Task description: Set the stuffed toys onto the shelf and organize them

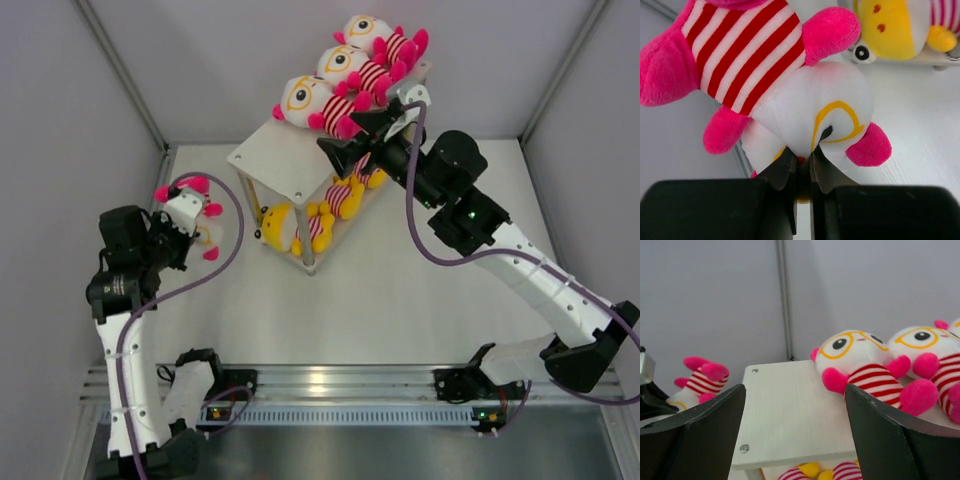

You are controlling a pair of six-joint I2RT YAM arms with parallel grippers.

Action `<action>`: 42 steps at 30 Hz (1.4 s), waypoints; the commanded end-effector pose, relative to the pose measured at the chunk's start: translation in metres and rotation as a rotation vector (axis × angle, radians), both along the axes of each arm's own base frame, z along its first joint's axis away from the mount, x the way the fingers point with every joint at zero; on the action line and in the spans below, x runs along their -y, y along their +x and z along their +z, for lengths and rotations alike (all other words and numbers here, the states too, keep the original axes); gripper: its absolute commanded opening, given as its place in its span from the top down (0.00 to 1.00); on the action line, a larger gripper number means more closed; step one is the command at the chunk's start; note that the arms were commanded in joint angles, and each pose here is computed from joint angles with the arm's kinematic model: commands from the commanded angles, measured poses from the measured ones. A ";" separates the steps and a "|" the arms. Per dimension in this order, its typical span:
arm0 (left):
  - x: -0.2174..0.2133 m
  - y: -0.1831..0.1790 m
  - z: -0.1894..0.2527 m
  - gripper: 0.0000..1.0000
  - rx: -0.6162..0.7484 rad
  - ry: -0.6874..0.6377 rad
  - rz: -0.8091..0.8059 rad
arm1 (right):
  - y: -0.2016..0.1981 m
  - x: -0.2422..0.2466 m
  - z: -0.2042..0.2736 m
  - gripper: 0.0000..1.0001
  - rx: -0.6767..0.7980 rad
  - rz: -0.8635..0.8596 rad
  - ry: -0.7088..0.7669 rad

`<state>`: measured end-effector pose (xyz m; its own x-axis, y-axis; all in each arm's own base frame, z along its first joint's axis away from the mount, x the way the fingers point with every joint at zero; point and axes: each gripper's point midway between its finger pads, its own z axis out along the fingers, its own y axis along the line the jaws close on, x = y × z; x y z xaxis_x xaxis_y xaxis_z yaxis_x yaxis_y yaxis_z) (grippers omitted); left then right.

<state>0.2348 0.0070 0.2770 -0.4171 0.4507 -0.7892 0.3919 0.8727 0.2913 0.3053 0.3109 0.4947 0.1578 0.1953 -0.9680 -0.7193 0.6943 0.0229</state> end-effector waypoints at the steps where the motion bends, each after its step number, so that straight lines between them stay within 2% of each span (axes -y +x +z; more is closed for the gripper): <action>1: 0.026 -0.035 0.040 1.00 0.021 -0.032 -0.118 | -0.042 -0.017 0.044 0.19 0.110 0.240 -0.016; 2: 0.026 -0.039 0.051 1.00 0.037 -0.025 -0.121 | -0.050 -0.017 0.055 0.19 0.140 0.272 -0.007; 4: 0.045 -0.050 0.080 1.00 0.100 -0.063 -0.203 | -0.057 -0.037 0.042 0.19 0.111 0.385 -0.065; 5: 0.051 -0.055 0.087 1.00 0.113 -0.066 -0.241 | -0.067 -0.038 0.058 0.18 0.143 0.430 -0.059; 6: 0.060 -0.066 0.086 1.00 0.085 -0.089 -0.288 | -0.064 -0.052 0.043 0.17 0.108 0.483 -0.096; 7: 0.073 -0.074 0.092 1.00 0.094 -0.113 -0.362 | -0.080 -0.059 0.043 0.15 0.125 0.586 -0.115; 8: 0.079 -0.081 0.102 1.00 0.132 -0.081 -0.424 | -0.088 -0.060 0.054 0.15 0.156 0.632 -0.113; 9: 0.085 -0.093 0.096 1.00 0.093 -0.097 -0.464 | -0.093 -0.069 0.044 0.15 0.133 0.702 -0.136; 11: 0.096 -0.103 0.100 1.00 0.115 -0.106 -0.545 | -0.097 -0.072 0.047 0.15 0.125 0.737 -0.130; 17: 0.101 -0.102 0.087 1.00 0.090 -0.131 -0.591 | -0.100 -0.094 0.015 0.15 0.094 0.773 -0.216; 27: 0.102 -0.100 0.082 1.00 0.079 -0.137 -0.607 | -0.113 -0.130 -0.006 0.12 0.095 0.831 -0.265; 32: 0.102 -0.101 0.081 1.00 0.075 -0.142 -0.603 | -0.114 -0.148 -0.007 0.14 0.082 0.838 -0.251; 35: 0.103 -0.102 0.084 1.00 0.085 -0.139 -0.605 | -0.109 -0.156 -0.012 0.21 0.068 0.803 -0.258; 38: 0.101 -0.102 0.086 1.00 0.090 -0.123 -0.591 | -0.106 -0.157 -0.021 0.23 0.047 0.783 -0.281; 39: 0.100 -0.102 0.086 1.00 0.090 -0.121 -0.588 | -0.106 -0.158 -0.026 0.27 0.038 0.784 -0.287; 40: 0.100 -0.101 0.086 1.00 0.088 -0.120 -0.587 | -0.107 -0.158 -0.027 0.34 0.035 0.786 -0.286; 41: 0.100 -0.101 0.085 1.00 0.084 -0.124 -0.586 | -0.108 -0.158 -0.027 0.56 0.035 0.793 -0.285; 42: 0.100 -0.101 0.086 1.00 0.085 -0.126 -0.587 | -0.110 -0.158 -0.028 0.68 0.035 0.796 -0.287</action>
